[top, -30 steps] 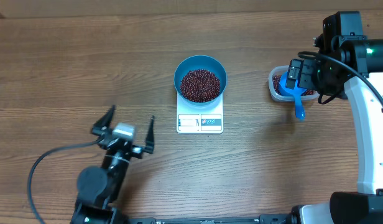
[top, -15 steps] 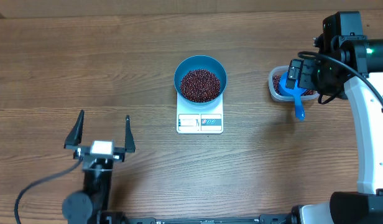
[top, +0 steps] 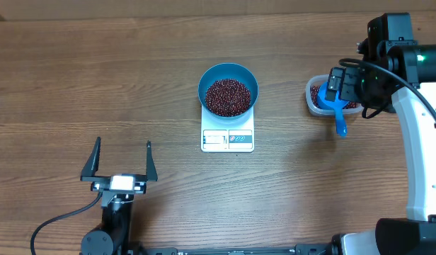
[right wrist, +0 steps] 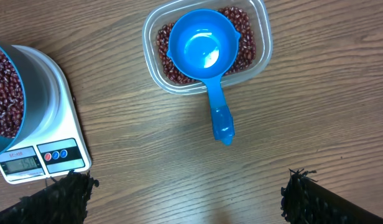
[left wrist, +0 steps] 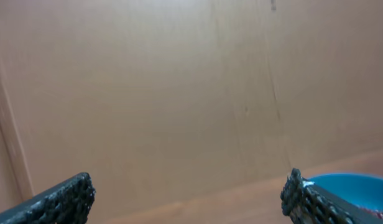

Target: Scoop item into bowl and weigh 150g on scale

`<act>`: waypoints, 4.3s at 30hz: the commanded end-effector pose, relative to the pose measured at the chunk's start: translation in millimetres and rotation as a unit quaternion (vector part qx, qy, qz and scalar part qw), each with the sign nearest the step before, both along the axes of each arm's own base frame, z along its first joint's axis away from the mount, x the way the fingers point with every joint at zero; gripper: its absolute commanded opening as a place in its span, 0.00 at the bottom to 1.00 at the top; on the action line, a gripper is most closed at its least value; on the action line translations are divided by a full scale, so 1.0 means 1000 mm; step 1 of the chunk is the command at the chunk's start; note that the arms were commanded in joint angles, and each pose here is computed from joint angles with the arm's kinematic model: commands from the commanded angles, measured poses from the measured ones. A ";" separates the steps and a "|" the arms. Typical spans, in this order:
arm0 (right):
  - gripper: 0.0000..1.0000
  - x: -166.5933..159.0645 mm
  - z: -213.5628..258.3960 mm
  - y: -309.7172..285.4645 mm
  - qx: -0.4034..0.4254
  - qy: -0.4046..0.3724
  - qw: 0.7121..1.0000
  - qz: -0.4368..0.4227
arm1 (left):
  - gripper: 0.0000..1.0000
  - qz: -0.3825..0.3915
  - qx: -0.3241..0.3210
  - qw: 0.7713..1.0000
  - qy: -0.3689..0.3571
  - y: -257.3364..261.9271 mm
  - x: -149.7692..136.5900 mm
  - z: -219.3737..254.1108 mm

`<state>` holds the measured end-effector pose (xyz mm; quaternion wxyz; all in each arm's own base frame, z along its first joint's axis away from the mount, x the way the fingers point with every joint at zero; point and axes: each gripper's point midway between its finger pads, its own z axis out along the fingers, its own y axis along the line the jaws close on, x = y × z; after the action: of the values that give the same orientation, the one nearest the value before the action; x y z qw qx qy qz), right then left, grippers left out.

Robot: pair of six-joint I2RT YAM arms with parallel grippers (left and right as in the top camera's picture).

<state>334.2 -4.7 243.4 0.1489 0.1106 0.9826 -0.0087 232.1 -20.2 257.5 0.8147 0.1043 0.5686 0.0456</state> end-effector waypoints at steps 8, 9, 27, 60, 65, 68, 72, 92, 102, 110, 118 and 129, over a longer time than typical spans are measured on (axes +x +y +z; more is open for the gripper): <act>1.00 0.003 0.006 0.001 0.003 -0.011 1.000 0.005 | 1.00 0.009 0.008 0.990 0.143 0.003 0.013 -0.070; 1.00 0.003 0.006 0.001 0.003 -0.011 1.000 0.005 | 0.99 0.009 0.008 0.986 0.165 0.003 0.014 -0.081; 1.00 0.003 0.006 0.001 0.003 -0.011 1.000 0.005 | 1.00 0.023 -0.012 0.978 0.205 0.009 0.014 -0.100; 1.00 0.003 0.006 0.001 0.003 -0.011 1.000 0.005 | 1.00 0.023 -0.011 0.978 0.206 0.009 0.014 -0.100; 1.00 0.003 0.006 0.001 0.003 -0.011 1.000 0.005 | 1.00 0.023 -0.012 0.978 0.206 0.009 0.014 -0.100; 1.00 0.003 0.006 0.001 0.003 -0.011 1.000 0.005 | 0.99 0.023 -0.012 0.978 0.206 0.009 0.014 -0.100; 1.00 0.003 0.006 0.001 0.003 -0.011 1.000 0.005 | 0.99 0.023 -0.011 0.978 0.206 0.009 0.014 -0.100; 1.00 0.066 0.030 0.022 0.006 -0.195 0.980 0.031 | 0.99 0.023 -0.012 0.978 0.206 0.009 0.014 -0.100; 1.00 0.061 0.012 0.039 0.033 -0.387 0.920 0.050 | 1.00 0.023 -0.012 0.978 0.206 0.009 0.014 -0.100; 1.00 -0.029 0.007 0.038 0.054 -0.627 0.774 0.064 | 0.99 0.023 -0.012 0.978 0.206 0.009 0.014 -0.100; 1.00 -0.062 -0.024 0.030 0.048 -0.646 0.760 0.058 | 1.00 0.023 -0.012 0.978 0.206 0.009 0.014 -0.100; 1.00 -0.073 -0.032 0.016 0.032 -0.647 0.760 0.040 | 1.00 0.023 -0.012 0.978 0.206 0.009 0.014 -0.100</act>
<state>262.4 13.0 213.8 0.7451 0.0567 0.6560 0.1062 245.8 -13.5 158.0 0.6800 0.0963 0.7260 0.0353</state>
